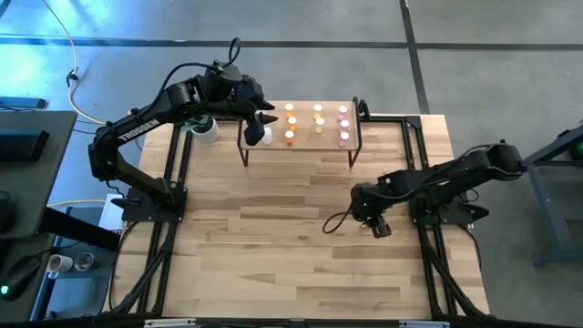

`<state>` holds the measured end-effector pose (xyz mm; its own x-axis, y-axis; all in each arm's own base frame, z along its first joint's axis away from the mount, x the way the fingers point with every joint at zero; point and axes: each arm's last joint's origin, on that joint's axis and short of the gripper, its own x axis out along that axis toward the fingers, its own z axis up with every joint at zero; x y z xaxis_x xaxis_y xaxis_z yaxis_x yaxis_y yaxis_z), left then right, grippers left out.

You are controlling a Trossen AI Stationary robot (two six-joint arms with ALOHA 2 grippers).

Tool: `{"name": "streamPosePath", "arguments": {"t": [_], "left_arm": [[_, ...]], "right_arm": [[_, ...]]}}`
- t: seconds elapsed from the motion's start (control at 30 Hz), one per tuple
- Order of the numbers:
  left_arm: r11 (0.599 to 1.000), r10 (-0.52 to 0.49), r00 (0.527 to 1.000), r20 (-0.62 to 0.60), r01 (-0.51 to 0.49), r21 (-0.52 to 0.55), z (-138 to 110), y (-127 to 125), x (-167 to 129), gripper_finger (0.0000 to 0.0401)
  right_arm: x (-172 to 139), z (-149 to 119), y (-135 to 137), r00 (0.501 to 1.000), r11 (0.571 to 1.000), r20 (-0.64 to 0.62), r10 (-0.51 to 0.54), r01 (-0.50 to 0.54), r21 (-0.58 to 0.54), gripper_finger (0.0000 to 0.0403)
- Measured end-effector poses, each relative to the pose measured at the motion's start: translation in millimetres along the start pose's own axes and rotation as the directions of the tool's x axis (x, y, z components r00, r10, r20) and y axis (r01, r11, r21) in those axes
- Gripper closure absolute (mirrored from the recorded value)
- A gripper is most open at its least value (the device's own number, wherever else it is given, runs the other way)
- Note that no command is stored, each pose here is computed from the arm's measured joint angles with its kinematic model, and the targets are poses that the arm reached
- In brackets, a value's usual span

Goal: Pick and place medicine bottles onto shelf by color
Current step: Put the yellow pill bottle on the shelf aligned with the other yellow pill bottle

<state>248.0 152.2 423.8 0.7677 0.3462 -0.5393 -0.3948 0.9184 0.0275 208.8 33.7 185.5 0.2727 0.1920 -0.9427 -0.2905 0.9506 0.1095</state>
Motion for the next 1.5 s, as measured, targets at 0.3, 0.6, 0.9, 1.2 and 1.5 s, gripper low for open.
{"name": "streamPosePath", "arguments": {"t": [0.3,0.6,0.9,1.2,1.5], "left_arm": [[1.0,0.0,1.0,0.0,0.0,0.0,0.0,0.1,0.0,0.0243],[1.0,0.0,1.0,0.0,0.0,0.0,0.0,0.0,0.0,0.0243],[1.0,0.0,1.0,-0.017,0.0,0.024,-1.7,-0.1,0.0,0.0243],[0.994,0.105,0.992,-0.072,-0.103,0.038,-6.7,2.7,-5.1,0.0243],[0.987,0.134,0.991,-0.006,-0.133,0.086,-4.6,-0.4,-37.4,0.0243]], "right_arm": [[32.0,0.1,-1.4,0.987,0.999,-0.154,0.038,-0.043,-0.028,0.0245],[47.3,-0.6,-4.0,0.976,0.999,-0.216,0.034,-0.041,-0.025,0.0245],[50.7,1.8,-5.1,0.974,1.0,-0.226,0.029,-0.027,0.011,0.0276],[41.7,20.7,-5.4,0.987,0.997,-0.156,0.033,-0.021,0.074,0.0305],[24.6,50.4,-7.2,0.999,0.983,-0.021,0.05,-0.045,0.178,0.0306]]}}
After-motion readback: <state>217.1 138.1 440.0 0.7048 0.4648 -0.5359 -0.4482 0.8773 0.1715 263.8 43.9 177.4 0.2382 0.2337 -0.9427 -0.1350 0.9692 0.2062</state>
